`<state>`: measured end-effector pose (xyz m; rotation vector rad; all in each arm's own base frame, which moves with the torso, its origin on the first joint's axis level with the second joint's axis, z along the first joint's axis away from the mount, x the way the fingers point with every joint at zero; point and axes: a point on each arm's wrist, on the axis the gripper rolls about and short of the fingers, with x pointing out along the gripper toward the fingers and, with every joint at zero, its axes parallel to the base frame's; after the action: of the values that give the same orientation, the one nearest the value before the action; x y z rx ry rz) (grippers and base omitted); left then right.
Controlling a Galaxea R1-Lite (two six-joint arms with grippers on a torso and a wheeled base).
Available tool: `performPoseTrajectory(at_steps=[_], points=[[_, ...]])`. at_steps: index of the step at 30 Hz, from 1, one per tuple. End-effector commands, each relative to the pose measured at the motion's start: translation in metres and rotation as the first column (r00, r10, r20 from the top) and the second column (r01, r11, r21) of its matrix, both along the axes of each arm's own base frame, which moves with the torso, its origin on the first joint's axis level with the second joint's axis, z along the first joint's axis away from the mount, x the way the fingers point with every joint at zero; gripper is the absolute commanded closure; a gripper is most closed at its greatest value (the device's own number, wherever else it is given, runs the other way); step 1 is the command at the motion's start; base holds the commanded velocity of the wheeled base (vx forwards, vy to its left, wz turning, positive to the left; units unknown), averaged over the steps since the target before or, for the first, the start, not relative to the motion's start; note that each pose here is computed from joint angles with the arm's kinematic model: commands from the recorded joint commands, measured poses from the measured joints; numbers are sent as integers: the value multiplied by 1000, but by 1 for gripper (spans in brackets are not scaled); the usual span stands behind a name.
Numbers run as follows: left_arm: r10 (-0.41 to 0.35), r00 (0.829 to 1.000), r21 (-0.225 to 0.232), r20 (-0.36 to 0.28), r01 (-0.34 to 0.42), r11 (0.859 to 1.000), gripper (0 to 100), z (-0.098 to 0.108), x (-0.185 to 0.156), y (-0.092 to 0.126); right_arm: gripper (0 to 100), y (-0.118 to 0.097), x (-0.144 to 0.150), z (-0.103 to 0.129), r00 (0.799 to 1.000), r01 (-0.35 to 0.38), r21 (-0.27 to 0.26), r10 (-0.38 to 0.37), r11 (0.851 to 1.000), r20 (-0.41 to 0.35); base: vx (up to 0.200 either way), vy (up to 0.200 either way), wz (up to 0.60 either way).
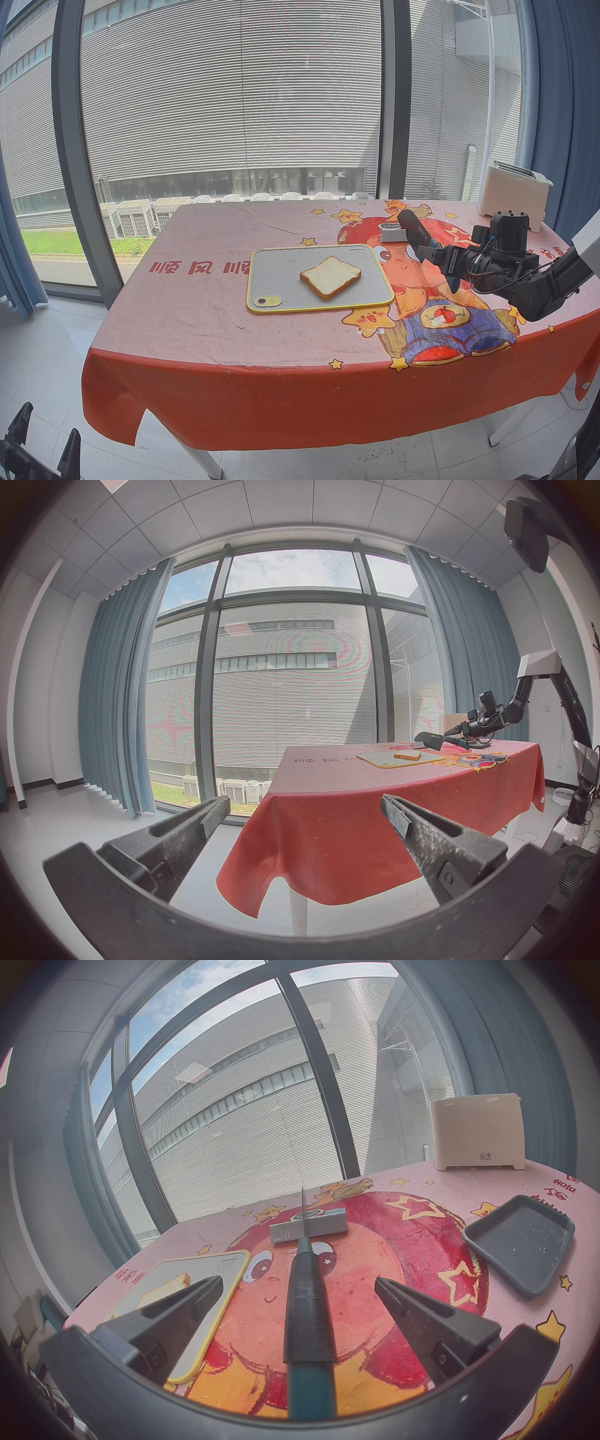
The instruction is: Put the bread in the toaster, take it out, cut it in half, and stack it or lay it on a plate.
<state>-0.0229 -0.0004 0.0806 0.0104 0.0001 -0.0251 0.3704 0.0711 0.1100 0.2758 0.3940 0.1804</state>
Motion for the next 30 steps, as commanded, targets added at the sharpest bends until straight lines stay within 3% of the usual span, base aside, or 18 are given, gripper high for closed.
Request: performPoseTrajectory(at_steps=[1,24,25,30], points=[[-1,1000,0,-1,1,1000,0,-5,0,0,0,0,0,1,1000,-1,1,1,1000,5,0,0,0],[1,1000,0,-1,-1,1000,0,-5,0,0,0,4,11,-10,1000,-10,-17,10,1000,-10,0,0,0],[1,1000,0,-1,-1,1000,0,-5,0,0,100,4,11,-11,1000,-11,-17,11,1000,-11,0,0,0],[1,1000,0,-1,-1,1000,0,-5,0,0,100,5,11,-11,1000,-12,-15,12,1000,-8,0,0,0]])
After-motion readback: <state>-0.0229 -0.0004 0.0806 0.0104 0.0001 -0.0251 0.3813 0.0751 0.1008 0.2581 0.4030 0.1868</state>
